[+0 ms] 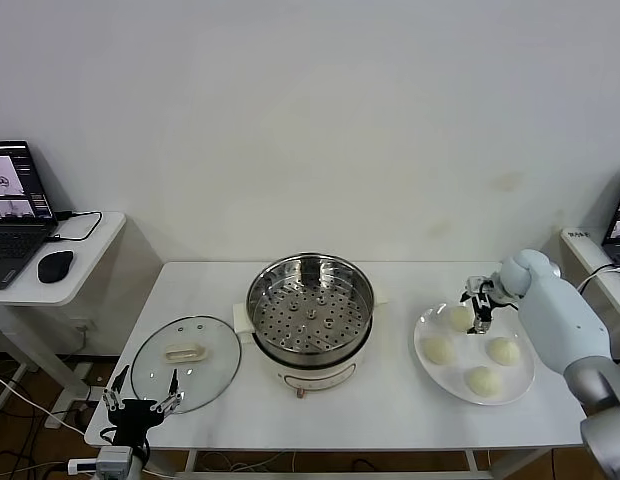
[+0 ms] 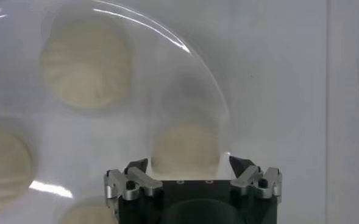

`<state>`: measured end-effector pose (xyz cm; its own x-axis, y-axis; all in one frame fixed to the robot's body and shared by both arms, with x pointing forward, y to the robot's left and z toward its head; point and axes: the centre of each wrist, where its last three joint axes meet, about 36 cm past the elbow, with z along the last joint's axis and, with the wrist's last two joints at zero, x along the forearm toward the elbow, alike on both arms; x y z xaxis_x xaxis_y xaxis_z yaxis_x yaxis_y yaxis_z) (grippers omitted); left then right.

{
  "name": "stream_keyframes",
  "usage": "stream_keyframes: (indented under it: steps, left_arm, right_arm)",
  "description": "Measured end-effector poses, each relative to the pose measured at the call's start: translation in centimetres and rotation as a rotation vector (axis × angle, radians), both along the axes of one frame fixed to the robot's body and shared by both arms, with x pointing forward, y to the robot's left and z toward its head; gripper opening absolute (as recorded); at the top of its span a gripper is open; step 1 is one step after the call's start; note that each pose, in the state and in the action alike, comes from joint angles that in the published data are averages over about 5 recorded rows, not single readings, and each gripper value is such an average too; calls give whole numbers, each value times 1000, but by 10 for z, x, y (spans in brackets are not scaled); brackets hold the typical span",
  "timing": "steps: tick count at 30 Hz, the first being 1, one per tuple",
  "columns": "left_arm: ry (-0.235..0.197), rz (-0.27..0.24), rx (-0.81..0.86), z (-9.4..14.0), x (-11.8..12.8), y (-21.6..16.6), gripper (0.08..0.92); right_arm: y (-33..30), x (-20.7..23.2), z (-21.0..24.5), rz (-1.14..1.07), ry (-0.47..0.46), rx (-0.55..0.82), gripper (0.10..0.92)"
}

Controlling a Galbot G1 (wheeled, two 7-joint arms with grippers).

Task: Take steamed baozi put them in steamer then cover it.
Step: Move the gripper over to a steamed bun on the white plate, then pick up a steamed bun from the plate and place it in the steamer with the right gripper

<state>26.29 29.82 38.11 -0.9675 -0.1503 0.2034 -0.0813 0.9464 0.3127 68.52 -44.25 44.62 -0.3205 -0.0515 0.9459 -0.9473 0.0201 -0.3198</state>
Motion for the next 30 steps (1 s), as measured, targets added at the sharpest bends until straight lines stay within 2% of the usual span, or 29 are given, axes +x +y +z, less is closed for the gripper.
stream_keyframes:
  steps: [5,17,23,30]
  left_arm:
    - [2,0,-1,0,-1,0,823]
    - [-1,-1,-3,2,-3,-3,823]
    - [-4,-6,-6,4,-4,-5,823]
    - [-5,-12,0,7,-5,-7,823]
  right_arm:
    - [-1,1,1,-4,-1,7,655]
    - [-5,4,22,0,-13,32,622]
    - [-3,9,63,39,-28,63,628]
    - [21,26,137,144,-53,105,628]
